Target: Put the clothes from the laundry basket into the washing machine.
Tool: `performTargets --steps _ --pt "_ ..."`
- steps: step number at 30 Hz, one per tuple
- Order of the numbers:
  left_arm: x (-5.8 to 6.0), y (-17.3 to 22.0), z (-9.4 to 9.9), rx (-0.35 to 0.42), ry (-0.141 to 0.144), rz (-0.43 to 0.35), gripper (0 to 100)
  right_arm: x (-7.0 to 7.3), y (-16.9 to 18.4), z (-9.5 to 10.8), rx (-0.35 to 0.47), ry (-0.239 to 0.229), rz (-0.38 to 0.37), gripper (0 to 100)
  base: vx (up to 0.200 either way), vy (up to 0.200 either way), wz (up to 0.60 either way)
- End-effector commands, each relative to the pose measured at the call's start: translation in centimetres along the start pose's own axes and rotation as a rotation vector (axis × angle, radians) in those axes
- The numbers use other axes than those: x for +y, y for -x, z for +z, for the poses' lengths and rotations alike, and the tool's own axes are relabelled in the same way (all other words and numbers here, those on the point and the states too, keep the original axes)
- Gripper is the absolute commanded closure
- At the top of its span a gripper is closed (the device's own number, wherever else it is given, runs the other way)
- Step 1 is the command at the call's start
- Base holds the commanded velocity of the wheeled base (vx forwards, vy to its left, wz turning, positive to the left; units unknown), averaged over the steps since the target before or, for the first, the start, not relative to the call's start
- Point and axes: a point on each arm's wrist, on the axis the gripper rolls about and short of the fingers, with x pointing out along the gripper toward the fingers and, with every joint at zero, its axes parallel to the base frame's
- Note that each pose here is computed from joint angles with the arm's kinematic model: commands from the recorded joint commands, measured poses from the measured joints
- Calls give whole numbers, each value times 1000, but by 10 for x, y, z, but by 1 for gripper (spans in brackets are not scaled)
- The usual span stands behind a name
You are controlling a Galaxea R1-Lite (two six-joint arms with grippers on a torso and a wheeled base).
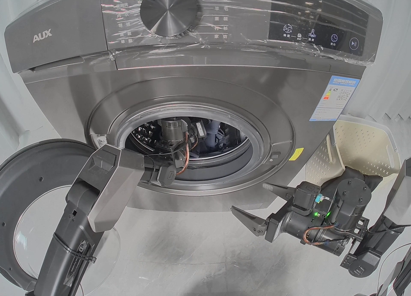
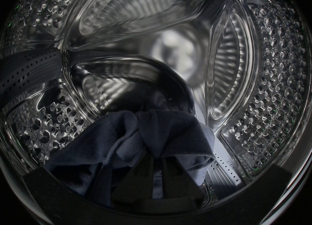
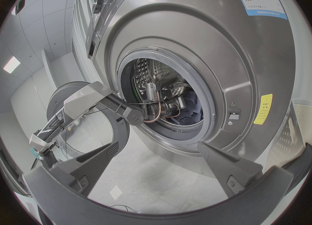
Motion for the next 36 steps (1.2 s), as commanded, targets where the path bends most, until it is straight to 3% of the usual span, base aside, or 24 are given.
performTargets --steps 1,3,7,8,9,12,14,15,16,17,20,22,28,36 --pt "-4 1 -2 3 1 -7 0 0 0 0 2 0 0 0 0 0 0" --pt "-8 2 1 -1 3 -14 0 0 0 0 0 0 -1 0 0 0 0" --pt "-33 20 17 13 32 -56 0 0 0 0 0 0 -1 0 0 0 0" --pt "-35 23 18 23 30 -58 0 0 0 0 0 0 -1 0 0 0 0" --pt "-45 39 19 62 22 -82 0 0 0 0 0 0 -1 0 0 0 0" --pt "-51 52 19 100 7 -98 0 0 0 0 0 0 -1 0 0 0 0" --pt "-58 74 21 143 -23 -120 0 -1 1 1 -2 0 -3 0 0 0 0" --pt "-58 83 22 156 -45 -128 0 -1 2 1 -2 0 -4 0 0 0 0" --pt "-57 84 23 156 -48 -130 0 -1 2 1 -2 0 -4 0 0 0 0" --pt "-58 102 24 175 -90 -156 0 -1 3 1 -2 0 -6 0 0 0 0" --pt "-55 134 27 203 -150 -210 0 -3 4 1 2 -1 -12 0 0 0 0" --pt "-53 153 31 208 -175 -228 0 -3 5 1 0 -2 -12 0 0 0 0" --pt "-42 210 47 204 -183 -269 0 0 17 5 -3 -2 -1 0 0 0 0" --pt "-31 304 66 249 -190 -381 0 2 51 6 19 -2 -2 0 0 0 0"
